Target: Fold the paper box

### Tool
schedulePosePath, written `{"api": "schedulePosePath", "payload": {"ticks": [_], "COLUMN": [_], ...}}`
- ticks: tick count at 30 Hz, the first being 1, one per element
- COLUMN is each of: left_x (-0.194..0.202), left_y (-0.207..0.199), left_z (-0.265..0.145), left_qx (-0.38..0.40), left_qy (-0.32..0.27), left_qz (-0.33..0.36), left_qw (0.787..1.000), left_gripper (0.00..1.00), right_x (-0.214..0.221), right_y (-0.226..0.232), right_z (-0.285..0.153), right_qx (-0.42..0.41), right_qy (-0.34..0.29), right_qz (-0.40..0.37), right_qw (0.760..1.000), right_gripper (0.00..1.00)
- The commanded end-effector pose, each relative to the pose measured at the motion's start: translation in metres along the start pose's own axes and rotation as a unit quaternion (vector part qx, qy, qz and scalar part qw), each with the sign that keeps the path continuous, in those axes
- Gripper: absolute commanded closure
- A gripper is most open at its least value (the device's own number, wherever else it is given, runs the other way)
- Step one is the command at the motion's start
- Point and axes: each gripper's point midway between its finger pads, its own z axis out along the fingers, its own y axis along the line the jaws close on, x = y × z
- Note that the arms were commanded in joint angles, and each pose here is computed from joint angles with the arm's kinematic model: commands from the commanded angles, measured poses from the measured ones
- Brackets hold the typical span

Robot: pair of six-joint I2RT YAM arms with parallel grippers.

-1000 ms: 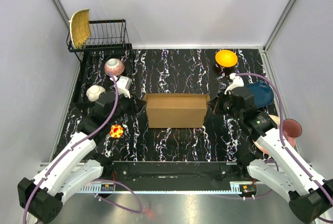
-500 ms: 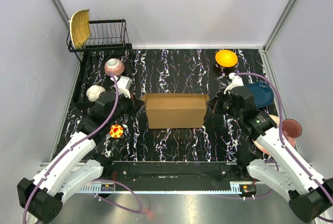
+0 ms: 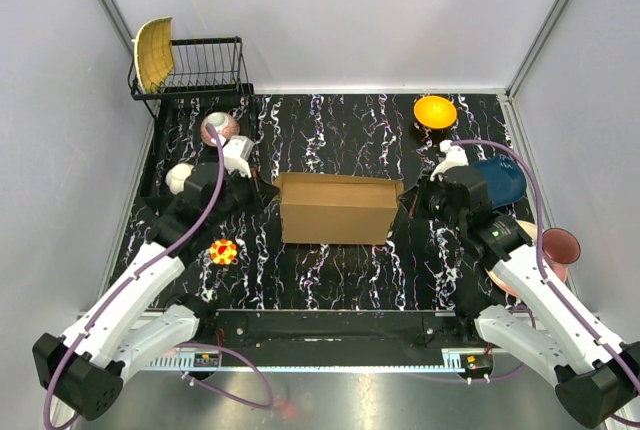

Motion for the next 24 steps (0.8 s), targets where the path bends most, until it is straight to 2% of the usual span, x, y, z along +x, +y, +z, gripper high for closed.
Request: {"api": "schedulePosePath", "payload": {"ticks": [1,13,24], "left_x": [-0.036,-0.0356,-0.0419], "left_y": [-0.0205,-0.0211,-0.0274], "left_z": [-0.0064,-0.0034,-0.0054], "left_qx": [0.027,0.017,0.031], "left_qy": [-0.049,-0.045,-0.067], "left_qz": [-0.031,-0.1,-0.165], "left_qw": [0.998,0.994,0.983], "left_gripper": [1.0,1.0,1.0], "right_x": [0.0293,0.0273,0.0306], "right_y": [-0.0202,-0.0286,-0.0274], "right_z": [0.0011,-0.0022,-0.0012], "right_qx": [0.039,0.067,0.076], "right_qy": [0.046,0.041,0.044], "right_qz": [-0.019,-0.044,-0.061], "right_qw": [0.998,0.996,0.994], "right_gripper": [1.0,1.0,1.0]}}
